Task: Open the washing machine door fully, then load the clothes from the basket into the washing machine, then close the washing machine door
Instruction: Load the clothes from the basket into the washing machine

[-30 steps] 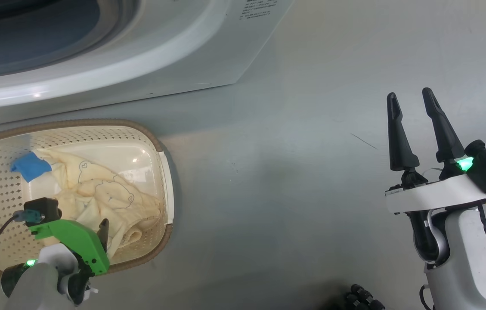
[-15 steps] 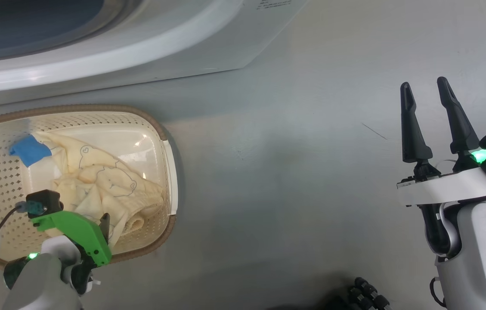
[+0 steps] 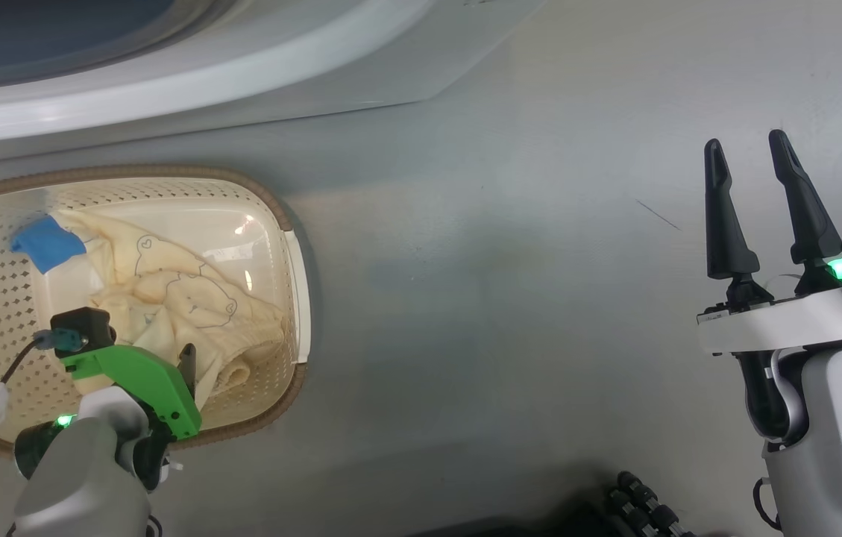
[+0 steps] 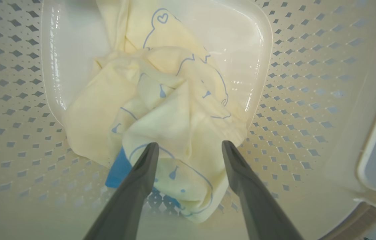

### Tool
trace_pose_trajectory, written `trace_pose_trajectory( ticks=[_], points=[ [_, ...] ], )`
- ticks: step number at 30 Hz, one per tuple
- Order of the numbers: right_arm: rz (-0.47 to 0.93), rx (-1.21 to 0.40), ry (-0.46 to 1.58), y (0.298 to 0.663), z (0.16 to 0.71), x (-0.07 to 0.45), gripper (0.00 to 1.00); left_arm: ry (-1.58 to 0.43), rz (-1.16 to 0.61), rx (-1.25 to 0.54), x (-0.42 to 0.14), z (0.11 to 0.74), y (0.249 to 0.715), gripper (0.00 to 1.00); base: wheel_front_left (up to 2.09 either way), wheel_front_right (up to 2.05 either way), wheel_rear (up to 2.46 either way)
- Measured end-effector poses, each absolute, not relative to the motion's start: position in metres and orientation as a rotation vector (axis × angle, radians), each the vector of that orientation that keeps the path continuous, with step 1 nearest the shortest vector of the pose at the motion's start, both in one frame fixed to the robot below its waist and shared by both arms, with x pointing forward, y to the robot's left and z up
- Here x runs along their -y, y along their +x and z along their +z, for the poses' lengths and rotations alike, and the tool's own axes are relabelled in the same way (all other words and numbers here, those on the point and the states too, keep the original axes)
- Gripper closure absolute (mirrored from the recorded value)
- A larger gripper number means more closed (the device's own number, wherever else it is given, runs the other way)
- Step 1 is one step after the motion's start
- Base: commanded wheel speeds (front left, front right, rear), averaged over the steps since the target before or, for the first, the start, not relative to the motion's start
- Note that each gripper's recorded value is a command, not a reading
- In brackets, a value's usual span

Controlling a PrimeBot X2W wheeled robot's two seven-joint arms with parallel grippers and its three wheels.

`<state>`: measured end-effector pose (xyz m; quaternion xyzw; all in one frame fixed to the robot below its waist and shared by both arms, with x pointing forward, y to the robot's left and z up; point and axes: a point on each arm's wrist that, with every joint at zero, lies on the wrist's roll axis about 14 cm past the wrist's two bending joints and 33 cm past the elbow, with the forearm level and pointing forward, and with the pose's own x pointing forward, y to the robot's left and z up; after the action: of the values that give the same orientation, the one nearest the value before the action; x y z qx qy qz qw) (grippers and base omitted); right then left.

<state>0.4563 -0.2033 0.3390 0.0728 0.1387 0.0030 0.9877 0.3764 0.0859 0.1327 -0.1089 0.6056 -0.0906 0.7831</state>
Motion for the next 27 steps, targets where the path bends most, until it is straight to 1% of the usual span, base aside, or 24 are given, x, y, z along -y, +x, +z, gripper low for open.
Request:
trace_pose_trajectory(
  ticks=[10, 27],
  points=[
    [0.011, -0.286, 0.126, 0.456, 0.337, 0.206, 0.0, -0.223, -0.193, -1.322, -0.087, 0.128, 0.37, 0.0, 0.0, 0.0, 0.0],
    [0.015, -0.313, 0.111, 0.457, 0.321, 0.209, 0.0, -0.235, -0.181, -1.27, -0.083, 0.115, 0.396, 0.0, 0.0, 0.0, 0.0]
  ],
)
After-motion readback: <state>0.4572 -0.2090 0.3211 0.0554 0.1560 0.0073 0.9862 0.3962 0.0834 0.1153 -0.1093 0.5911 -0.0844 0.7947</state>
